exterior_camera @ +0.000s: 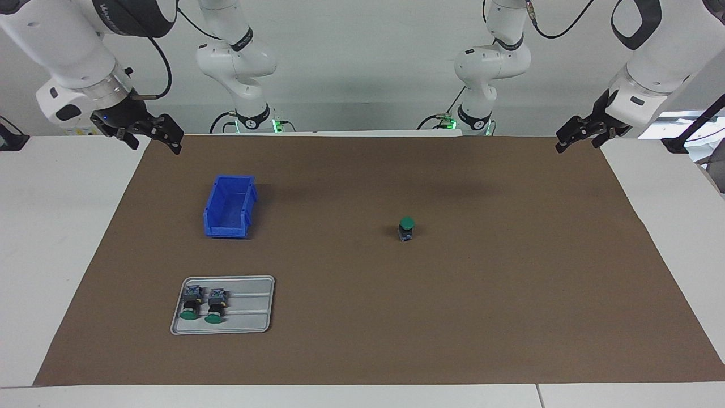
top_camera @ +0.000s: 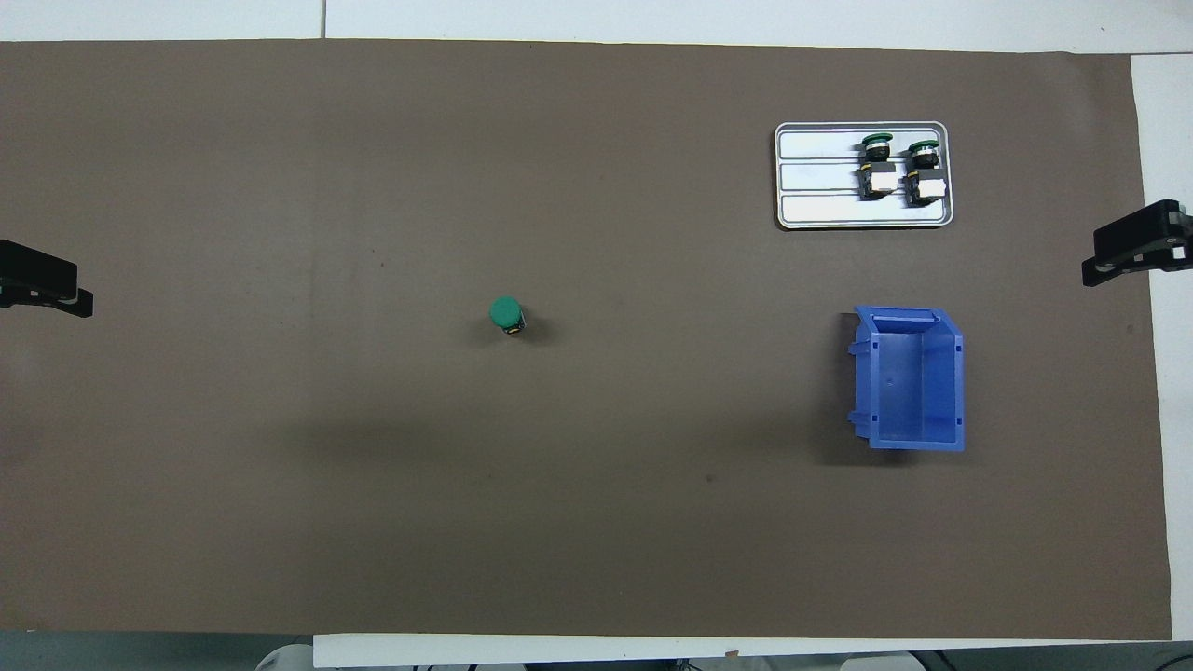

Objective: Place and press button with both arms

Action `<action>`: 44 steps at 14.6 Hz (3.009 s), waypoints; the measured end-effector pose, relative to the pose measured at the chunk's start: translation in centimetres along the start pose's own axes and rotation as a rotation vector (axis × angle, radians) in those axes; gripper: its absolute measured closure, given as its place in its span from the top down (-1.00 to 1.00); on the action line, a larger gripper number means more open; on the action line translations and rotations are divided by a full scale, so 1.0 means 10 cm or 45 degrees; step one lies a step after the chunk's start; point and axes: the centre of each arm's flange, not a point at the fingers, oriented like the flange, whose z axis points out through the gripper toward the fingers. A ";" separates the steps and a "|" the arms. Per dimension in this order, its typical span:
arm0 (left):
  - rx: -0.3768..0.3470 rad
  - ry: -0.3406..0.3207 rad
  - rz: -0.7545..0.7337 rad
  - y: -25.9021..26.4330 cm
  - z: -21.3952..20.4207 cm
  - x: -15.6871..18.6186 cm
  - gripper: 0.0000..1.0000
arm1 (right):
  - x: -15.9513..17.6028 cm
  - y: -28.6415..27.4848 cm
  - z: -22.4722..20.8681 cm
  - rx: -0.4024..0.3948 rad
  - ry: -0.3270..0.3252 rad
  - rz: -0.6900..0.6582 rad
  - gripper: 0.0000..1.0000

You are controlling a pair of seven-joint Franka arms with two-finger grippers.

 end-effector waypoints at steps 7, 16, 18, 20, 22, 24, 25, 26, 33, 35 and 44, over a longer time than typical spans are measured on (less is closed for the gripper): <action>0.027 0.002 0.016 0.07 0.00 -0.01 1.00 | 0.00 0.00 0.00 0.000 0.000 0.000 0.97; 0.029 0.000 0.024 0.11 -0.01 -0.02 1.00 | 0.00 0.00 0.00 0.000 0.000 0.000 0.97; 0.029 0.000 0.024 0.11 -0.01 -0.02 1.00 | 0.00 0.00 0.00 0.000 0.000 0.000 0.97; 0.029 0.000 0.020 0.09 -0.01 -0.02 1.00 | 0.00 0.00 0.00 0.000 0.000 0.001 0.97; 0.028 0.000 0.017 0.08 -0.01 -0.02 1.00 | 0.00 0.08 -0.01 0.005 0.005 0.020 0.97; 0.028 0.000 0.015 0.07 -0.01 -0.02 1.00 | 0.00 0.11 0.00 0.024 0.002 -0.009 0.97; 0.028 0.000 0.015 0.07 -0.01 -0.02 1.00 | -0.02 -0.03 0.01 0.036 -0.001 -0.075 0.97; 0.028 0.000 0.015 0.07 -0.01 -0.02 1.00 | -0.03 -0.28 0.02 0.049 0.009 -0.135 0.97; 0.028 0.000 0.015 0.07 -0.01 -0.02 1.00 | -0.47 -3.27 0.53 0.095 0.132 -0.197 0.97; 0.028 0.000 0.015 0.07 -0.01 -0.02 1.00 | -0.41 -3.98 0.89 0.125 0.171 -0.168 0.97; 0.028 0.000 0.015 0.07 -0.01 -0.02 1.00 | -0.66 -5.60 2.51 0.095 0.332 -0.261 0.98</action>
